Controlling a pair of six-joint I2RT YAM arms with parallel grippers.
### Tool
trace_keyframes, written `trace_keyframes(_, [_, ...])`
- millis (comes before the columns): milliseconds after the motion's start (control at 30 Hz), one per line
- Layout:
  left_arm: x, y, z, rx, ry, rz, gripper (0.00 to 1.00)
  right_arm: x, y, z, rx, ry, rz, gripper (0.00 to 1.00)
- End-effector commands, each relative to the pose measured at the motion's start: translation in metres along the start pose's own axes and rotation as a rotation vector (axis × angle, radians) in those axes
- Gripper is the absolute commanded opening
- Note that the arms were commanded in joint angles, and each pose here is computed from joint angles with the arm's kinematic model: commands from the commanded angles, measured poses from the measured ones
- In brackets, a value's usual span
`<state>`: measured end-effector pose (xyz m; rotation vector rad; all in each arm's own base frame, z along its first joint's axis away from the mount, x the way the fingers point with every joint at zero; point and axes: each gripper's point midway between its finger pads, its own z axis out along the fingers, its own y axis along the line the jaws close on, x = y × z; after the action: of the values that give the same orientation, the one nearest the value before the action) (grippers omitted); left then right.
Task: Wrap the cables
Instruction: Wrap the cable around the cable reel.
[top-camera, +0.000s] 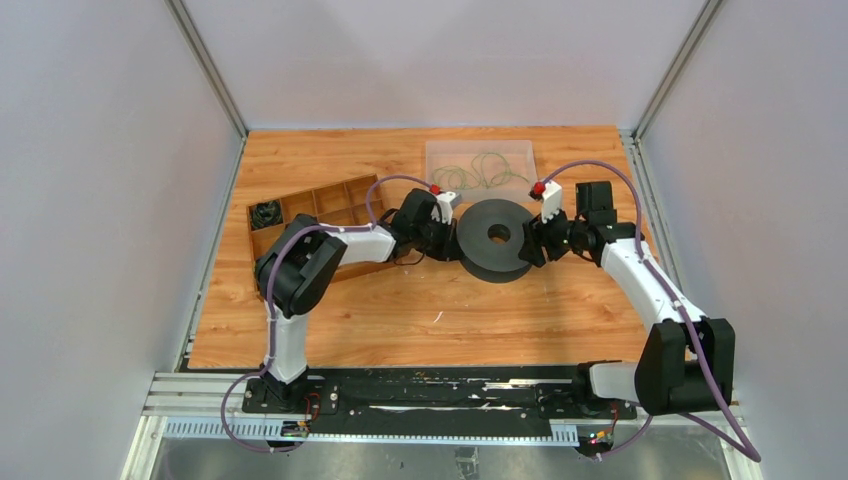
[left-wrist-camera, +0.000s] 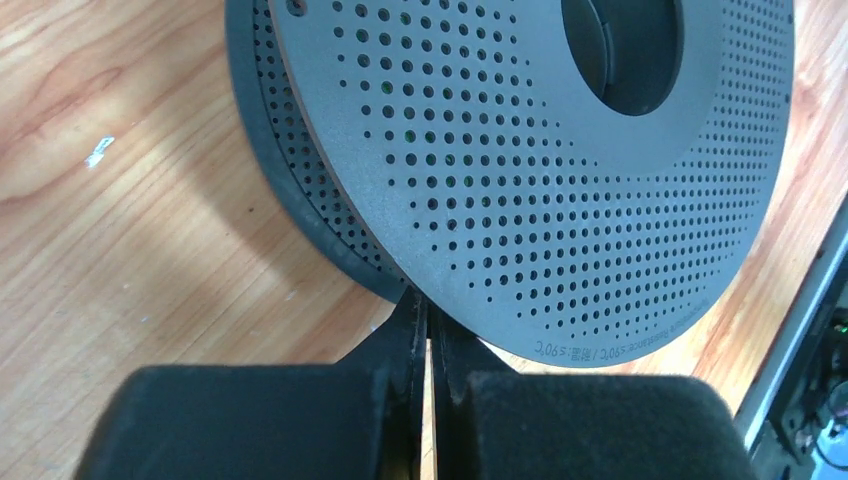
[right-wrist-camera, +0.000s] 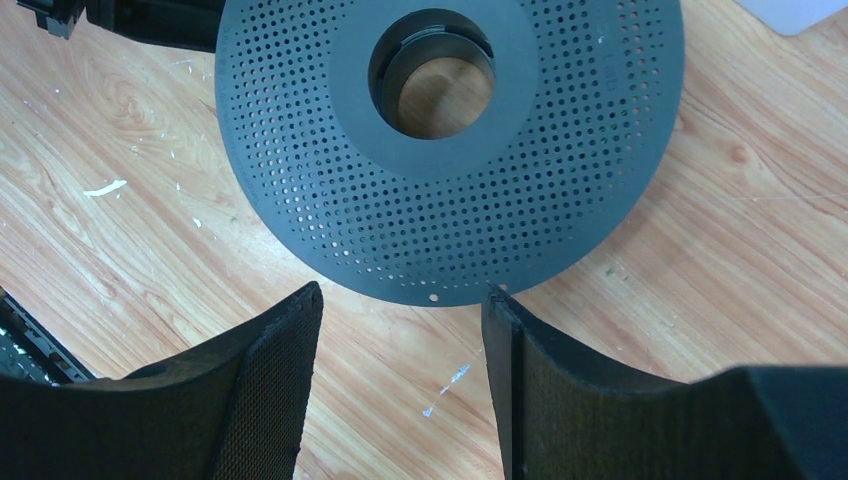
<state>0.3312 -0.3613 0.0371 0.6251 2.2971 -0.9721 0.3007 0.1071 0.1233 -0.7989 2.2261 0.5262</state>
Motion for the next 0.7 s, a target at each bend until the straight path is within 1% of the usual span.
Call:
trace_keyframes(0, [0.001,-0.013,0.012,0.051,-0.034,-0.082,0.00,0.005,0.005,0.002,-0.001,0.013,-0.001,0.59])
trace_keyframes(200, [0.006,-0.013,0.015,0.058,-0.045,-0.139,0.00,0.007,0.005,0.001,0.003,0.013,-0.004,0.59])
trace_keyframes(433, [0.021,-0.013,0.017,0.076,-0.039,-0.218,0.04,0.007,0.004,0.001,0.003,0.016,-0.004,0.59])
trace_keyframes(667, [0.025,-0.023,0.022,0.131,-0.029,-0.271,0.06,0.008,0.004,0.000,0.010,0.016,-0.008,0.59])
